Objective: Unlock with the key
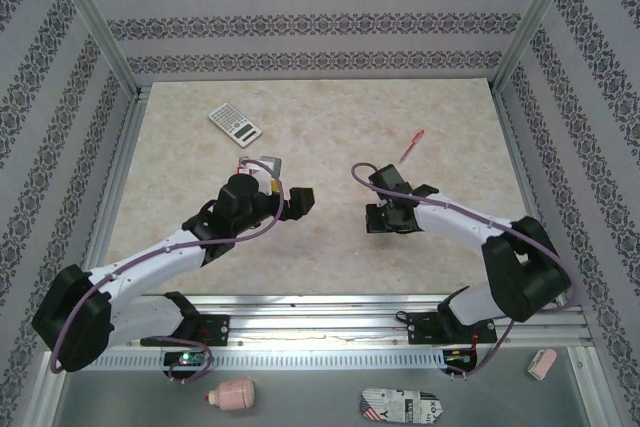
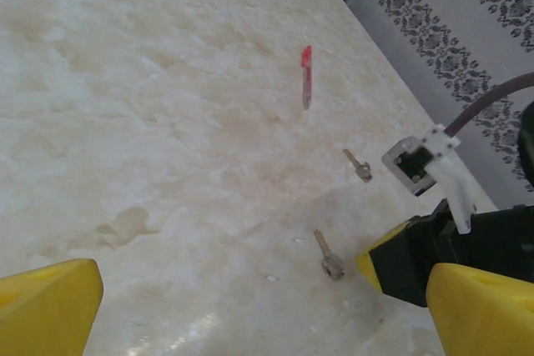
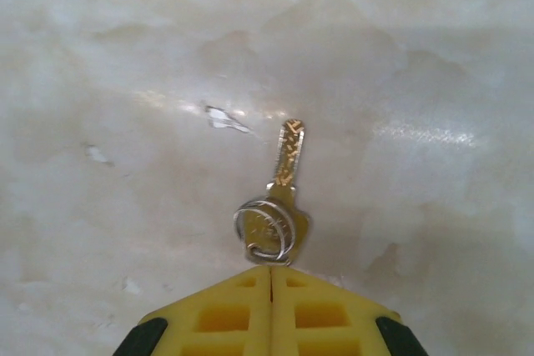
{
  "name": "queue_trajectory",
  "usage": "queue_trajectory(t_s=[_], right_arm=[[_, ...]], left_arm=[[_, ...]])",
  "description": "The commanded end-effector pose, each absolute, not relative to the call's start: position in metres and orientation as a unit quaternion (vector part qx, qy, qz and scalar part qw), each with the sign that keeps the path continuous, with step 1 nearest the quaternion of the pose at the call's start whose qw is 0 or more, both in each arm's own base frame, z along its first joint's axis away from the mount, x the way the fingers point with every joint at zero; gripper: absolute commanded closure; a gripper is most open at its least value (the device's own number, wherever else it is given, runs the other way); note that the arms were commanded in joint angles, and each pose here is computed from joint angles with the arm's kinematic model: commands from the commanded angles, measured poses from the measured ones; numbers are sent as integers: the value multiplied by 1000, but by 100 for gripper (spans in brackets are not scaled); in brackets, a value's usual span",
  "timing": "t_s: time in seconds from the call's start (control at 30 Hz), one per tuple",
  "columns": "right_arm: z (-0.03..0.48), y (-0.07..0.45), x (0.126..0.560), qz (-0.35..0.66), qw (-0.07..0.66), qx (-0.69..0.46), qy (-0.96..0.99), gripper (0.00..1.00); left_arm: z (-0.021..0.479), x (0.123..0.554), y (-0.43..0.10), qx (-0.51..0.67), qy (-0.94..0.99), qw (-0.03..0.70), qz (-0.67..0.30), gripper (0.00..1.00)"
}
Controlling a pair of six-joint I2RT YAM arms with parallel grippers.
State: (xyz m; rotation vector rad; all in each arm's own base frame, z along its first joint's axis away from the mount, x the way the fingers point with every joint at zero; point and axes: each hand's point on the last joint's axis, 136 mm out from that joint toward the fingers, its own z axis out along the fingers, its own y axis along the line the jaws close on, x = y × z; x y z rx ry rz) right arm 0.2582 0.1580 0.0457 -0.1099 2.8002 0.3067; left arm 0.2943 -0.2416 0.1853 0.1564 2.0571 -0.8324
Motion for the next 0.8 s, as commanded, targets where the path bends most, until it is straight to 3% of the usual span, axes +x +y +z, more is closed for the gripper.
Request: queue_trajectory(t_s=[0.0, 0.13, 0.17, 0.2, 0.3, 0.77], right_arm=[[64, 153, 253, 99, 185, -60, 976, 100], [62, 151, 248, 107, 171, -56, 978, 97], [55, 151, 246, 109, 156, -54, 980, 79], [49, 150, 245, 102, 142, -53, 983, 71], [34, 155, 248, 97, 120, -61, 986, 63], [25, 156, 263, 82, 122, -60, 987, 67]], left_arm=[[191, 294, -261, 30, 818, 416, -396, 0], [187, 296, -271, 6, 815, 391, -427, 2], [186, 297, -272, 3, 816, 390, -428, 2], [187, 297, -271, 1, 815, 391, -427, 2], [188, 297, -267, 1, 818, 398, -416, 2], [195, 290, -257, 18, 818, 413, -400, 1]])
